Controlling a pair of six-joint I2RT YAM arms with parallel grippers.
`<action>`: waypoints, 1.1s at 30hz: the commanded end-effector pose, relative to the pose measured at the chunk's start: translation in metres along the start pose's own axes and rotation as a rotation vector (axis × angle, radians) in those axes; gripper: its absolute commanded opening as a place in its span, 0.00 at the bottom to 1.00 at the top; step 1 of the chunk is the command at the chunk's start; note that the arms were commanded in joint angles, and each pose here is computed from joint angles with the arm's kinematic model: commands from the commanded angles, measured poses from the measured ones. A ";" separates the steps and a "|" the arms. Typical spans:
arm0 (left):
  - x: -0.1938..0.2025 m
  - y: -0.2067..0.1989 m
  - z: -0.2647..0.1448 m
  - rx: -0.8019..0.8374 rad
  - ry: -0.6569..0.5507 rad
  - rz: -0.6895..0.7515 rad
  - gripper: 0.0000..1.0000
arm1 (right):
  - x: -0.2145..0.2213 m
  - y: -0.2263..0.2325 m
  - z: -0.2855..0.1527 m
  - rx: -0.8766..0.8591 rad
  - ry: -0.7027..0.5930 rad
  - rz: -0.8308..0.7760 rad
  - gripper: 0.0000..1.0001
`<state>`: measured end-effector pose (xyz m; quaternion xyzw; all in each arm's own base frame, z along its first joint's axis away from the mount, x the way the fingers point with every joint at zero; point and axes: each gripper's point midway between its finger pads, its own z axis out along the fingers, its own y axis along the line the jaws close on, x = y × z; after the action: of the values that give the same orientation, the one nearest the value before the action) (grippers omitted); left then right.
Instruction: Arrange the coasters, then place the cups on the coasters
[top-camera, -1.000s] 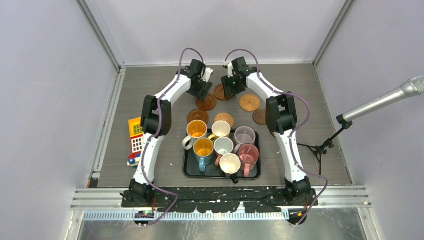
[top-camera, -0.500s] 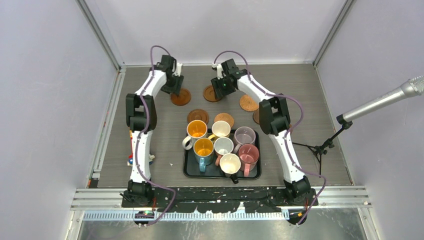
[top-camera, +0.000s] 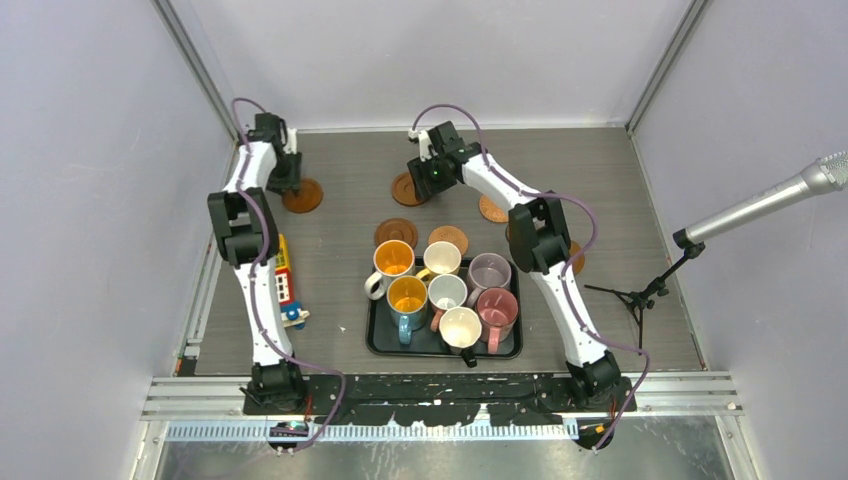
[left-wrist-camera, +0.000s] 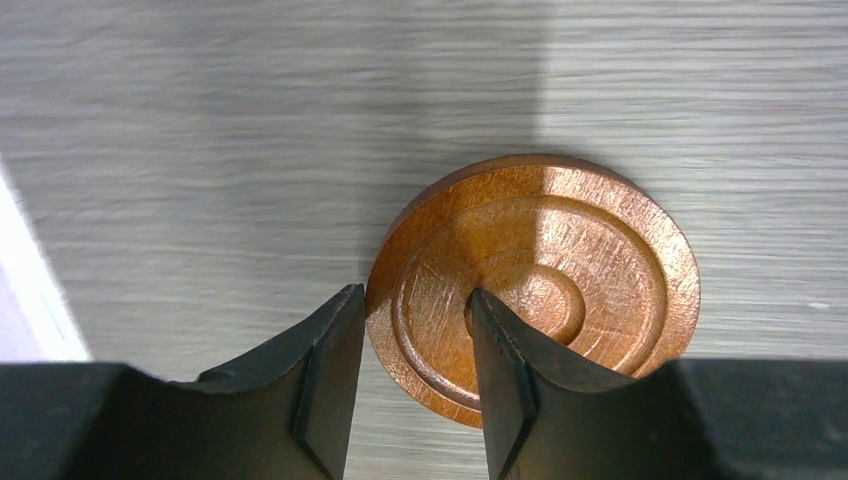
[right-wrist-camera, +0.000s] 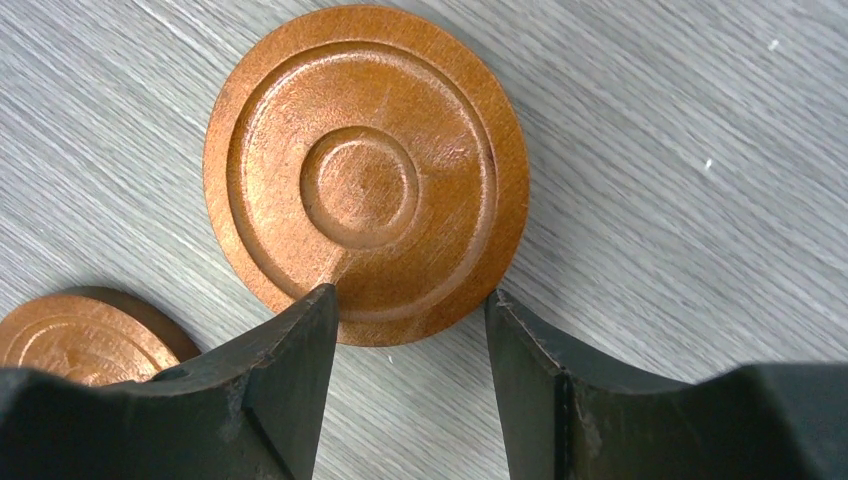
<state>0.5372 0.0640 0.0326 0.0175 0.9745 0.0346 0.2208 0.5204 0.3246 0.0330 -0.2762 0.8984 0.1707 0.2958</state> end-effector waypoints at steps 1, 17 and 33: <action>0.038 0.062 -0.003 -0.107 0.112 -0.025 0.44 | -0.009 0.018 0.012 -0.030 -0.032 -0.002 0.60; 0.007 0.084 -0.010 -0.062 -0.006 -0.073 0.60 | -0.016 0.046 0.027 -0.067 -0.067 -0.024 0.60; -0.050 -0.106 -0.064 0.316 -0.162 0.176 0.89 | -0.082 0.057 -0.022 -0.116 -0.236 -0.037 0.66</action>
<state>0.5428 0.0314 0.0583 0.0634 0.9666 -0.0510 0.2431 0.5182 0.3872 0.0416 -0.2904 0.8708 0.2216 0.3289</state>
